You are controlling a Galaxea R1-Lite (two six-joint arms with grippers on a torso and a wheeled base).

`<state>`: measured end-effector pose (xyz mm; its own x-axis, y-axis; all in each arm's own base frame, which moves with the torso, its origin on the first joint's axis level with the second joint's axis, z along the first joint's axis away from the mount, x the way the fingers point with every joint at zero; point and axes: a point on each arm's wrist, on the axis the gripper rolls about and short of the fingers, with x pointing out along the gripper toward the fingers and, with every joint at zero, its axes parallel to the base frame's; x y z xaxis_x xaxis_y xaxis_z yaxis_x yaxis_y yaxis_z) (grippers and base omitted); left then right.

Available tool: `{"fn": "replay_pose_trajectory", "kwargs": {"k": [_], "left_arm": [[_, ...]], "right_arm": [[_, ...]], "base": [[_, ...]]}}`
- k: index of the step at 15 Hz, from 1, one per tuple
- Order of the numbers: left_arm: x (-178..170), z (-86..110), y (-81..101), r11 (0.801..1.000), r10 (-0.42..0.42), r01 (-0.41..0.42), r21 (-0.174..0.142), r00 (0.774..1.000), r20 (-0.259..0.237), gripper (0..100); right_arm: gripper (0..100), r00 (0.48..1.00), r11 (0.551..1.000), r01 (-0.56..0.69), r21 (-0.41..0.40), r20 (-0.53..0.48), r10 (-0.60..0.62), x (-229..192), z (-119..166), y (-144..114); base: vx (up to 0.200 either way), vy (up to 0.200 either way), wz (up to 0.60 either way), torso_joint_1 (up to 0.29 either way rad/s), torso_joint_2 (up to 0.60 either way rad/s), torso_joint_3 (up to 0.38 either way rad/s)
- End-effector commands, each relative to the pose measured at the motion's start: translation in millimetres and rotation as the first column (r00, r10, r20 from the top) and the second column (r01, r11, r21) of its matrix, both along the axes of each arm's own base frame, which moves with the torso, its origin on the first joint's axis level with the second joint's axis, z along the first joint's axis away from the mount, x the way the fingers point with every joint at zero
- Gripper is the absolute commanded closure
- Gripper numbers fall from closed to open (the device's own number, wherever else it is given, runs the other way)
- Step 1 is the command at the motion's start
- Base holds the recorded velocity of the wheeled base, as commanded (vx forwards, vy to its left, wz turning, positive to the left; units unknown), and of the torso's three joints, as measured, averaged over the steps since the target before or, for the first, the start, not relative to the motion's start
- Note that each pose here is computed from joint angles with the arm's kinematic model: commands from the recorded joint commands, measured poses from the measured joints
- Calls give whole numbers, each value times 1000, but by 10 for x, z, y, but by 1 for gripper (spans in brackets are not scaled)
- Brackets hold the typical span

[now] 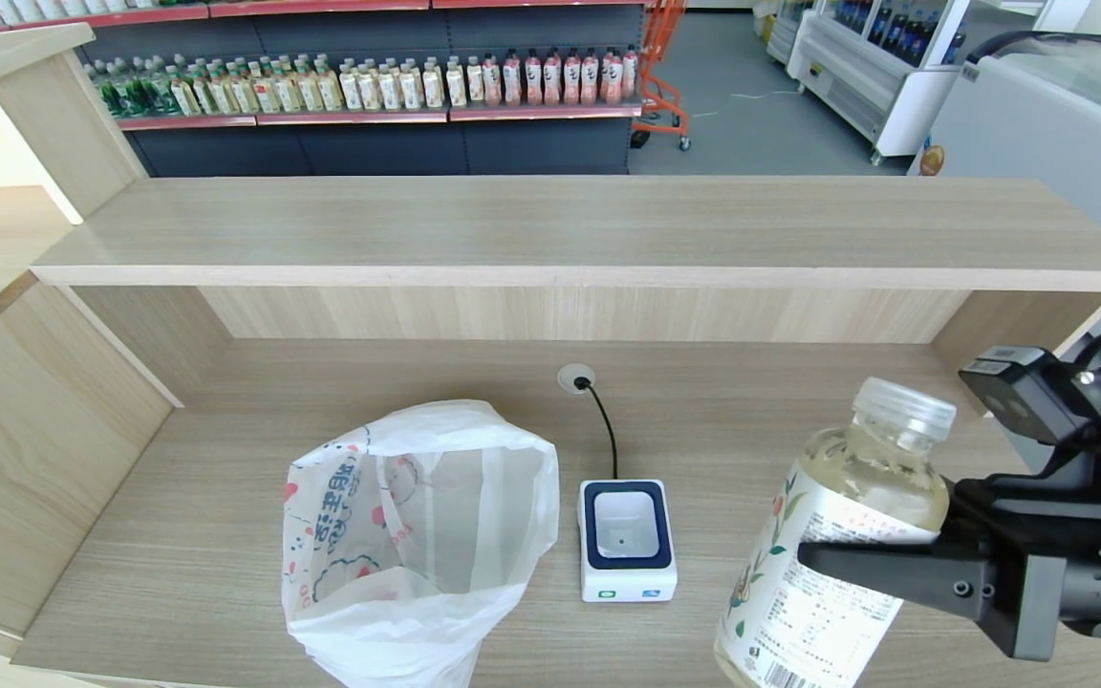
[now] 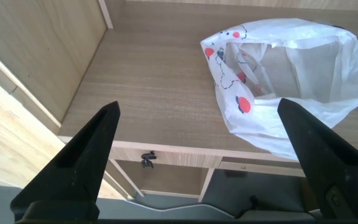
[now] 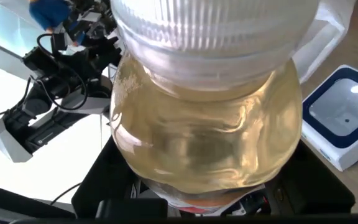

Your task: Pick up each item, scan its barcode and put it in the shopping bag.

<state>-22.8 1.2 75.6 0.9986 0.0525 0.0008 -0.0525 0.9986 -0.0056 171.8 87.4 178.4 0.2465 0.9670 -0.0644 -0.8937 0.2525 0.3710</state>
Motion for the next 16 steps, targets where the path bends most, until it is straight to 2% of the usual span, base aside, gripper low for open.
{"fn": "replay_pose_trajectory", "kwargs": {"k": [1, 8, 16], "left_arm": [[0, 0, 0, 1000, 1, -1, -1, 1000, 1, 0], [0, 0, 0, 1000, 1, -1, -1, 1000, 1, 0], [0, 0, 0, 1000, 1, -1, -1, 1000, 1, 0]], "right_arm": [[100, 999, 999, -38, 5, 13, 38, -58, 27, 52], [100, 995, 995, -103, -3, -10, 103, -76, -13, 184], [100, 986, 988, -150, -33, -82, 147, 46, -165, 376]], "base": [[0, 0, 0, 0, 0, 0], [0, 0, 0, 0, 0, 0], [0, 0, 0, 0, 0, 0]]}}
